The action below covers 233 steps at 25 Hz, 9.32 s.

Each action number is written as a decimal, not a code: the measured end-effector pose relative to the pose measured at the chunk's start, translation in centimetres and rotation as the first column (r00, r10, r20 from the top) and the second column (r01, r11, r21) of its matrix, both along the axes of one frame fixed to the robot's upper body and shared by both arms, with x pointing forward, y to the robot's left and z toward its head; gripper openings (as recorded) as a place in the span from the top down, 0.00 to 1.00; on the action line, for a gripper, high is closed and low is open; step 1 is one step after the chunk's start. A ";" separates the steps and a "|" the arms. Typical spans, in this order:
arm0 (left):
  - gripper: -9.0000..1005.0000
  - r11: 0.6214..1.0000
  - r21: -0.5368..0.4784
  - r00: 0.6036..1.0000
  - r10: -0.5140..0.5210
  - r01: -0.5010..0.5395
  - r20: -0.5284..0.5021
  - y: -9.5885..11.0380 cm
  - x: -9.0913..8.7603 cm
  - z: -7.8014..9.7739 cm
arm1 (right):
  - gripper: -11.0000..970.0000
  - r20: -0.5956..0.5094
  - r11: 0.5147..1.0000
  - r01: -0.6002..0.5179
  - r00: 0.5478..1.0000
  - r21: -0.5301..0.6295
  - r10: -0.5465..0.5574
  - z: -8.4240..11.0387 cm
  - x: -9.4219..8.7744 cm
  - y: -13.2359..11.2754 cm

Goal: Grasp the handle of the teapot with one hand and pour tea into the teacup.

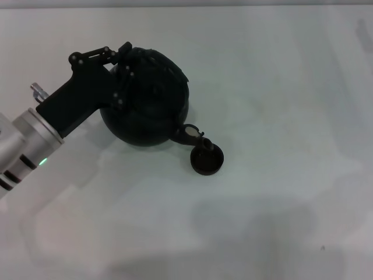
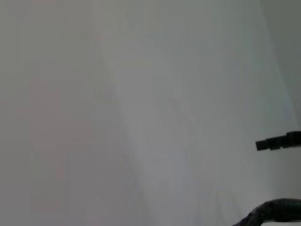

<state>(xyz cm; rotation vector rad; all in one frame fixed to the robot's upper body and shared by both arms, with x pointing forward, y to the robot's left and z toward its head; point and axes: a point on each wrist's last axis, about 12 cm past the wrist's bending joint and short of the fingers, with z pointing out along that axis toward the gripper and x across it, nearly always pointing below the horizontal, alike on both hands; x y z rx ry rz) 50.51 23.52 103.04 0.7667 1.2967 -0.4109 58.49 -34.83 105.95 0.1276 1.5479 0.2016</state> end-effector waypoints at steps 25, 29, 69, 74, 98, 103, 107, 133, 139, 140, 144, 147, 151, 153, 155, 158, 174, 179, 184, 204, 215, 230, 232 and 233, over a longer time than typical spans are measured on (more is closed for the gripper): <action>0.87 0.991 0.130 0.992 0.014 -0.030 0.127 0.4 0.4 0.2 | 0.14 -0.003 1.000 -0.007 1.000 0.006 0.007 -0.1 0.1 0.4; 0.87 0.991 0.131 0.991 -0.003 -0.015 0.137 0.0 0.8 0.4 | 0.14 -0.006 1.000 -0.008 1.000 0.008 0.008 -0.1 0.1 0.4; 0.88 0.969 0.244 0.972 -0.091 0.037 0.216 -0.8 2.0 1.1 | 0.14 -0.008 0.999 -0.005 1.000 0.039 0.006 -0.2 0.1 0.5; 0.88 0.966 0.256 0.971 -0.098 0.040 0.218 -0.7 2.1 1.1 | 0.14 -0.007 0.999 -0.006 1.000 0.039 0.006 -0.2 0.1 0.5; 0.89 0.992 0.125 0.989 0.003 -0.021 0.146 -0.3 1.5 0.8 | 0.14 -0.016 0.998 -0.004 1.000 0.060 0.005 -0.4 0.0 0.6; 0.89 0.998 0.035 0.996 0.041 -0.043 0.074 0.1 1.3 0.8 | 0.14 -0.019 0.998 -0.005 1.000 0.059 0.006 -0.5 -0.1 0.6; 0.89 0.991 -0.057 0.992 0.120 -0.119 0.026 0.6 1.1 0.7 | 0.14 -0.021 0.998 -0.006 1.000 0.059 0.007 -0.5 -0.1 0.6; 0.89 0.869 -0.233 0.897 0.405 -0.437 -0.175 -0.9 -3.5 -1.7 | 0.14 -0.030 0.998 -0.004 1.000 0.065 0.006 -0.7 -0.3 0.4; 0.89 0.858 -0.225 0.883 0.423 -0.463 -0.203 -0.5 -4.7 -2.4 | 0.14 -0.031 0.998 -0.004 1.000 0.065 0.006 -0.6 -0.2 0.4; 0.89 0.856 -0.224 0.881 0.425 -0.466 -0.206 -0.4 -4.9 -2.5 | 0.14 -0.031 0.998 -0.004 1.000 0.064 0.006 -0.6 -0.2 0.4; 0.89 0.855 -0.219 0.879 0.429 -0.469 -0.208 -0.3 -5.0 -2.6 | 0.14 -0.029 0.998 -0.006 1.000 0.064 0.008 -0.6 -0.1 0.4; 0.89 0.859 -0.212 0.880 0.429 -0.467 -0.203 -0.2 -4.9 -2.6 | 0.14 -0.027 0.998 -0.008 1.000 0.065 0.010 -0.5 0.0 0.6; 0.89 0.865 -0.190 0.880 0.426 -0.464 -0.210 -0.1 -4.4 -2.7 | 0.14 -0.027 0.998 -0.009 1.000 0.067 0.011 -0.6 -0.1 0.7; 0.89 0.869 -0.179 0.881 0.424 -0.461 -0.210 0.0 -4.1 -2.7 | 0.14 -0.027 0.998 -0.009 1.000 0.067 0.011 -0.6 -0.1 0.7; 0.88 0.870 -0.175 0.881 0.424 -0.460 -0.209 0.1 -4.0 -2.7 | 0.14 -0.027 0.998 -0.009 1.000 0.067 0.011 -0.6 -0.1 0.7; 0.88 0.874 -0.171 0.884 0.418 -0.454 -0.210 0.0 -4.0 -2.8 | 0.14 -0.025 0.998 -0.010 1.000 0.068 0.012 -0.6 -0.1 0.7; 0.87 0.883 -0.170 0.888 0.392 -0.437 -0.241 -0.1 -4.3 -3.1 | 0.14 -0.017 0.998 -0.015 1.000 0.067 0.016 -0.4 0.1 0.8; 0.82 0.885 -0.164 0.888 0.393 -0.436 -0.239 0.0 -4.3 -3.1 | 0.14 -0.017 0.998 -0.013 1.000 0.067 0.015 -0.3 0.1 0.7; 0.66 0.897 -0.154 0.897 0.375 -0.415 -0.234 -0.1 -4.5 -3.2 | 0.14 -0.019 0.998 -0.010 1.000 0.066 0.011 -0.4 0.0 0.6; 0.19 0.854 -0.249 0.888 0.418 -0.456 -0.193 1.6 -7.3 -2.8 | 0.14 -0.026 0.998 -0.003 1.000 0.066 0.005 -0.6 -0.3 0.3; 0.20 0.665 -0.388 0.769 0.569 -0.638 -0.290 5.6 -8.2 -2.8 | 0.14 -0.047 0.998 -0.006 0.999 0.057 0.009 -1.3 -1.1 0.2; 0.20 0.536 -0.429 0.683 0.632 -0.727 -0.367 9.2 -5.8 -2.7 | 0.14 -0.095 0.995 -0.092 0.991 0.030 0.095 -3.7 -4.7 0.8; 0.20 0.536 -0.421 0.680 0.622 -0.732 -0.389 9.4 -5.2 -2.8 | 0.14 -0.093 0.995 -0.086 0.992 0.043 0.090 -4.1 -5.5 0.7; 0.20 0.537 -0.418 0.679 0.617 -0.733 -0.398 9.4 -5.0 -2.8 | 0.14 -0.092 0.995 -0.084 0.992 0.047 0.089 -4.2 -5.8 0.6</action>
